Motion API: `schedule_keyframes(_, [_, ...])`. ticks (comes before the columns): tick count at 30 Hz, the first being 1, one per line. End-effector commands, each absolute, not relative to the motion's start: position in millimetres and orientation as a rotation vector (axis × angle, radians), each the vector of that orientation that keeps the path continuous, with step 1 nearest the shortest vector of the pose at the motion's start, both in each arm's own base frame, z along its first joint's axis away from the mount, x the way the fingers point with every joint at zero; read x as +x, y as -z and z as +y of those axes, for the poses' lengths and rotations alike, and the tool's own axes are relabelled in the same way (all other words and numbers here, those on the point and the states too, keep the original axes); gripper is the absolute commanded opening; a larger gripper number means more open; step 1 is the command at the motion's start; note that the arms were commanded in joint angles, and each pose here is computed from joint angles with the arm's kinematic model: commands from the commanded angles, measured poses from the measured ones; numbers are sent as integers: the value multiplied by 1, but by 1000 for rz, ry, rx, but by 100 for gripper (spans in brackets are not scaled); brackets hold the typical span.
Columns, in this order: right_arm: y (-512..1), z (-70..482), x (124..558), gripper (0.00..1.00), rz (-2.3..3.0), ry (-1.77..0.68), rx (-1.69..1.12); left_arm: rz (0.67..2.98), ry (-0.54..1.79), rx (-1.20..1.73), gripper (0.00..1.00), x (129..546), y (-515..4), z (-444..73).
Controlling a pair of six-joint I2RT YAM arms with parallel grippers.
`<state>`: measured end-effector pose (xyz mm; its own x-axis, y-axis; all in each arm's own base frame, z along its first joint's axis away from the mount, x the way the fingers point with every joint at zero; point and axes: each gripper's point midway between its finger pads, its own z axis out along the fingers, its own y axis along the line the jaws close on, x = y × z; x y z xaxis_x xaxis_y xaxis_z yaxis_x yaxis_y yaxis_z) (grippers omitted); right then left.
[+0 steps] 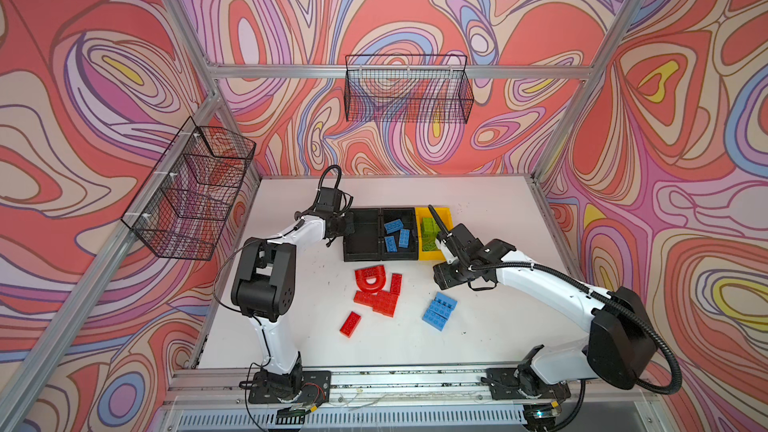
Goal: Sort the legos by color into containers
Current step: 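Move the right gripper down to the blue bricks near the red pile, then close the right gripper on a blue brick and lift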
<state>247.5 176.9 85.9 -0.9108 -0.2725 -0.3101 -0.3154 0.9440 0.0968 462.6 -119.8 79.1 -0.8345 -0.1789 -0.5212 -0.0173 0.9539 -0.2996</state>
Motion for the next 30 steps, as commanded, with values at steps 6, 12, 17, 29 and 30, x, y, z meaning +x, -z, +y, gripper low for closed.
schedule_keyframes(6, [-66,170,222,70,2876,-261,-305,2481,458,-119,0,470,-93,-130])
schedule_keyframes(12, [-54,177,222,68,2904,-236,-359,2478,434,-120,0,468,-95,-126])
schedule_keyframes(17, [-49,183,225,65,2901,-254,-381,2482,439,-118,0,469,-93,-128])
schedule_keyframes(29, [-35,185,232,39,2904,-232,-381,2482,430,-117,0,468,-95,-126])
schedule_keyframes(30, [-36,185,232,37,2903,-232,-382,2480,431,-117,0,468,-95,-126])
